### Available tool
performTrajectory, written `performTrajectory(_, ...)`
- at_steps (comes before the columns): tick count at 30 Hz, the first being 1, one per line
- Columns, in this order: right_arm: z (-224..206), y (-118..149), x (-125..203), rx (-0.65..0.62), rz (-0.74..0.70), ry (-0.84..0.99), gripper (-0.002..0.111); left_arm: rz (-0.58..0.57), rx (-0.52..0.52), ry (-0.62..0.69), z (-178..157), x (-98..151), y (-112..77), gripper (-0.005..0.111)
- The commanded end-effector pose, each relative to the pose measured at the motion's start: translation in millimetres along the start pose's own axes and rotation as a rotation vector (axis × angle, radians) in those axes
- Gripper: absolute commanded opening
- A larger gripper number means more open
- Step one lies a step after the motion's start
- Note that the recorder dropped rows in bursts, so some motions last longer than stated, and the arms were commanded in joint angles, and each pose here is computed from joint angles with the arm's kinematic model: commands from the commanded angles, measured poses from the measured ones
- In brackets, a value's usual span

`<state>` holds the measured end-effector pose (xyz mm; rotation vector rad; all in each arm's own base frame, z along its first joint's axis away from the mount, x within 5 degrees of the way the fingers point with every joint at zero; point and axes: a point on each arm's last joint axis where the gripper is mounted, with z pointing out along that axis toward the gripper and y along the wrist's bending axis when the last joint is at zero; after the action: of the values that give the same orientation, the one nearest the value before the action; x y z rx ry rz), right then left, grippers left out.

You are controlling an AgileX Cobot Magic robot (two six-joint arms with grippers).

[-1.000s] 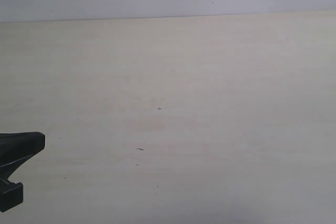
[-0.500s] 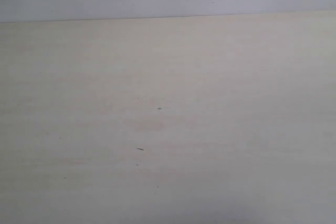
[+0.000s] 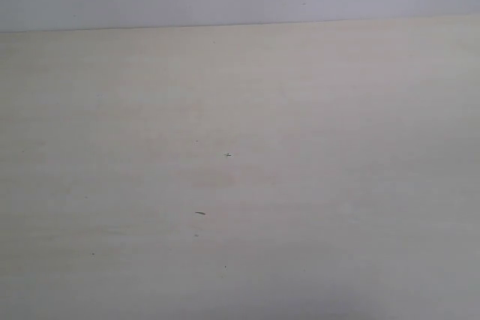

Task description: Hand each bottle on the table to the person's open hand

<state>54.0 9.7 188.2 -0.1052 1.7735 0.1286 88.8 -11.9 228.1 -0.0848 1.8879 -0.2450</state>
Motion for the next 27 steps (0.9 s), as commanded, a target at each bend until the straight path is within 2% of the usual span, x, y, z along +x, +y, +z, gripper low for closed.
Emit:
performTrajectory(1, 0, 0, 1, 0.008, 0.004, -0.005, 0.0, 0.018, 0.013, -0.097, -14, -4, -0.4, 0.0)
performTrajectory(9, 0, 0, 1, 0.008, 0.004, -0.005, 0.0, 0.03, 0.04, -0.22, -38, -3, -1.0, 0.0)
performTrajectory(18, 0, 0, 1, 0.008, 0.004, -0.005, 0.0, 0.034, 0.034, -0.202, -39, 0, -0.3, 0.0)
performTrajectory(24, 0, 0, 1, 0.008, 0.004, -0.005, 0.0, 0.039, 0.03, -0.228, -23, 38, 9.2, 0.0)
performTrajectory(25, 0, 0, 1, 0.008, 0.004, -0.005, 0.0, 0.039, 0.033, -0.25, -23, 36, 8.9, 0.0)
performTrajectory(27, 0, 0, 1, 0.008, 0.004, -0.005, 0.0, 0.056, 0.022, -0.204, -22, 40, 9.8, 0.0)
